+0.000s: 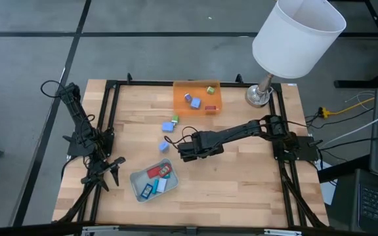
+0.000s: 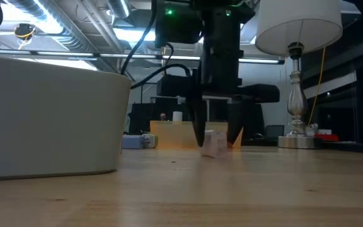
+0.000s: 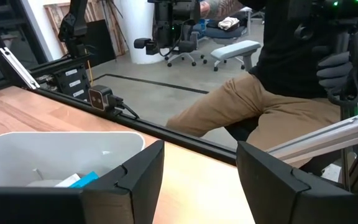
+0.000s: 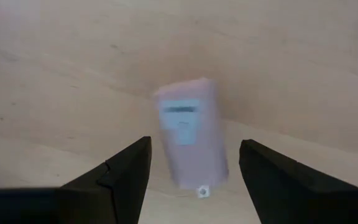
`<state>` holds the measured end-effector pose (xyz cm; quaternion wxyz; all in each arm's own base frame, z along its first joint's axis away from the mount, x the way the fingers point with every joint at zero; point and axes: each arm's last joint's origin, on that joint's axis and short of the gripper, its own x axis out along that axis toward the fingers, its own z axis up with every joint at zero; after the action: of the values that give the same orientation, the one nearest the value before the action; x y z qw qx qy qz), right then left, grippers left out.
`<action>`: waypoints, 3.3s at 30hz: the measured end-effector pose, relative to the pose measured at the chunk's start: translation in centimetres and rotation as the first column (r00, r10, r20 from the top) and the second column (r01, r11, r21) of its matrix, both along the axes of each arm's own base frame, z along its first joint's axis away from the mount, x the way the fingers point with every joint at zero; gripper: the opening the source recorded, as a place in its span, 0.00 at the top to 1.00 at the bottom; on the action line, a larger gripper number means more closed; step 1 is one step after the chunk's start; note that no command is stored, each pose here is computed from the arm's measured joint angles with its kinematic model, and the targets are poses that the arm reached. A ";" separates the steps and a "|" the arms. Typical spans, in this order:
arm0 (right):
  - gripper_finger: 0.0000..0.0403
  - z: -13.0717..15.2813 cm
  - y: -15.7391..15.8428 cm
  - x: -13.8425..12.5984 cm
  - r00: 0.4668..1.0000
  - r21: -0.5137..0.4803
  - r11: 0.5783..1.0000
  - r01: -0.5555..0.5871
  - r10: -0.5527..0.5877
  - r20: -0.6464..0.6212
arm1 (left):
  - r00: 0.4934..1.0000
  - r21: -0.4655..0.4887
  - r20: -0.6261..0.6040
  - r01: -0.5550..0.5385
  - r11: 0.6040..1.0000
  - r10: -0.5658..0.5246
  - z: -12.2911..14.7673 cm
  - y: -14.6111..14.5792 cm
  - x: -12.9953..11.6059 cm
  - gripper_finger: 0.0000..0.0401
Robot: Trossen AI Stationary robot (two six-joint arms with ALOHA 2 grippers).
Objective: Pick & Place Office items
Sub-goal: Put the pink charger adapter into the orange bin, then put the bottom blue charger adapter into the orange bin
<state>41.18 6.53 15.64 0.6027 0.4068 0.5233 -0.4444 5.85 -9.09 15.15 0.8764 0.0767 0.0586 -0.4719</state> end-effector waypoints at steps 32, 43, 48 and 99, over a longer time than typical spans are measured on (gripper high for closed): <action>0.69 0.1 -0.4 0.2 1.000 -0.023 0.999 -0.023 0.023 0.018 | 1.000 0.009 0.014 0.003 1.000 -0.003 0.0 0.0 0.0 0.51; 0.68 1.2 -0.6 1.1 0.994 -0.072 0.993 -0.088 0.093 0.064 | 1.000 0.010 0.014 0.003 1.000 -0.003 0.0 0.0 0.0 0.51; 0.68 4.4 -1.5 2.8 0.974 -0.145 0.980 -0.134 0.157 0.161 | 1.000 0.014 0.020 0.004 1.000 -0.004 0.0 0.0 0.0 0.52; 0.36 8.0 -20.2 5.3 0.839 -0.294 0.950 -0.104 0.243 0.487 | 1.000 0.010 0.013 0.003 1.000 -0.003 0.0 0.0 0.0 0.52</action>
<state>46.51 -13.66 23.62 0.8065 0.3803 0.3149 -0.3252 5.85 -9.10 15.14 0.8757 0.0841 0.0553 -0.4723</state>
